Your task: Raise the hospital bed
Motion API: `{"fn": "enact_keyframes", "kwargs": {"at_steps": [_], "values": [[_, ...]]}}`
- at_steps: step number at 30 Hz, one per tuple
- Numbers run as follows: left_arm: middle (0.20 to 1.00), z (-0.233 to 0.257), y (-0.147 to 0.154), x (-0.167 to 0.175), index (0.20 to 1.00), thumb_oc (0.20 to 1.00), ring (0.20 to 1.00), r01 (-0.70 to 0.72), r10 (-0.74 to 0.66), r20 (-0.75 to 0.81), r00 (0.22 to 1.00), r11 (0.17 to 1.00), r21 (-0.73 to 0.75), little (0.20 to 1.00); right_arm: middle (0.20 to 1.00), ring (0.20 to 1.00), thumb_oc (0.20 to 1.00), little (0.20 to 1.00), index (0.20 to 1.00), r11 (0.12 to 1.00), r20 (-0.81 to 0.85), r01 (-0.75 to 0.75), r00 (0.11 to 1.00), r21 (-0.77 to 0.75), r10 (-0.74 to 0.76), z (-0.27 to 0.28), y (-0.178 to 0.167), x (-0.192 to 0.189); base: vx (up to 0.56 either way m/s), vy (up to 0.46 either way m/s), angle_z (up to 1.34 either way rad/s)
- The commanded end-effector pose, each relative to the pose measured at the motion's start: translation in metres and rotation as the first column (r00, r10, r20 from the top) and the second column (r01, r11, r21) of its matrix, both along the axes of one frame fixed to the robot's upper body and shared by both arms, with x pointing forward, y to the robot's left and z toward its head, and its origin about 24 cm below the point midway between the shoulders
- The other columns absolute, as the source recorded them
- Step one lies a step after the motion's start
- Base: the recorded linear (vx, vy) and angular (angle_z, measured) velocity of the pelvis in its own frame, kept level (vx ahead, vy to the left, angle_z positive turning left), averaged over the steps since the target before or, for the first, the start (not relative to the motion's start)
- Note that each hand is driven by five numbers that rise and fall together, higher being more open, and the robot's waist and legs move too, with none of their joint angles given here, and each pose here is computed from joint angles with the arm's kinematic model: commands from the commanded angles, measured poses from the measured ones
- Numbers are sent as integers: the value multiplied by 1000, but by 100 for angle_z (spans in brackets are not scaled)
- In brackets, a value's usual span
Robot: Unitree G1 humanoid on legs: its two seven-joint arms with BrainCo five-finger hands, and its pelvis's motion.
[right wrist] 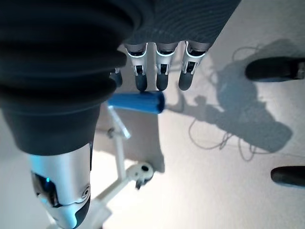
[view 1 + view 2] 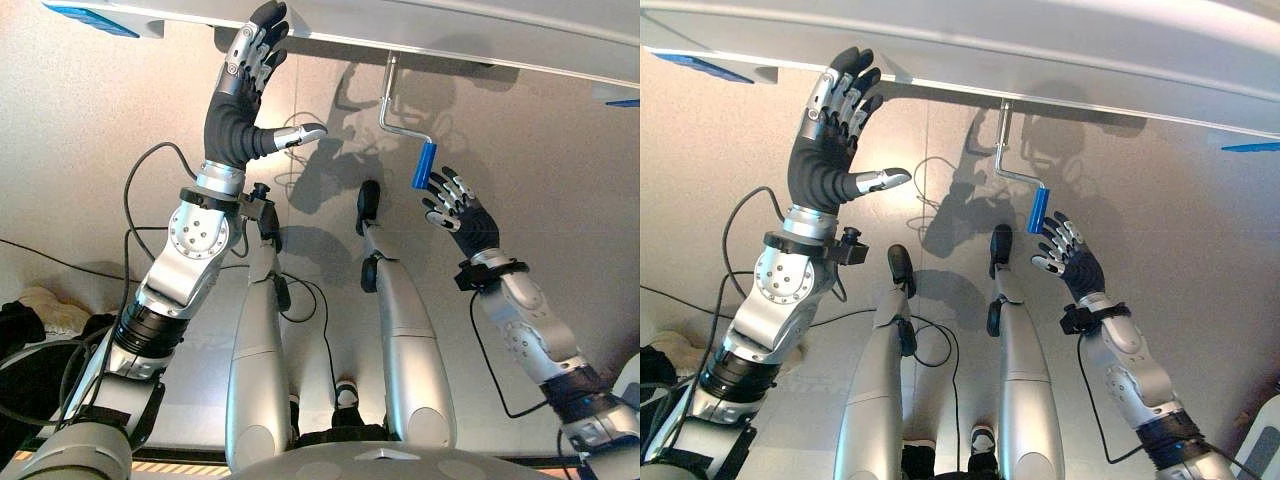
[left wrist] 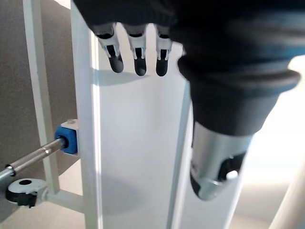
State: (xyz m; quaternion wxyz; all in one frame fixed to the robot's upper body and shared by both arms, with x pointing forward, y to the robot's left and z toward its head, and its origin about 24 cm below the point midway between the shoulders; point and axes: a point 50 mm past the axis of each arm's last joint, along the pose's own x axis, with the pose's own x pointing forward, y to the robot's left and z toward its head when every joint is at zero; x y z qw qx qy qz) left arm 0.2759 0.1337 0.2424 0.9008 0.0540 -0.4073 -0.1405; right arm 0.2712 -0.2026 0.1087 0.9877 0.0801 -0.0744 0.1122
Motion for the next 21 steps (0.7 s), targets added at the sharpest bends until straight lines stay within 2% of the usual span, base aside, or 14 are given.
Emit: {"fn": "enact_keyframes", "kwargs": {"at_steps": [1,13,21], "values": [[1000,18,-1,-25,1000,1000,1000,23,-30,157,987,999,47,1000,1000,1000,1000,1000,1000,997,53,-62,997,44,60,13,3,-6,0,0,0],[1000,18,-8,-27,1000,1000,1000,63,-69,147,987,997,41,1000,1000,1000,1000,1000,1000,993,64,-115,991,-4,115,33,11,18,0,0,0],[1000,17,-13,-27,1000,1000,1000,100,-102,133,986,995,21,1000,1000,1000,1000,1000,1000,998,-17,-56,998,-2,56,16,11,36,0,0,0]]}}
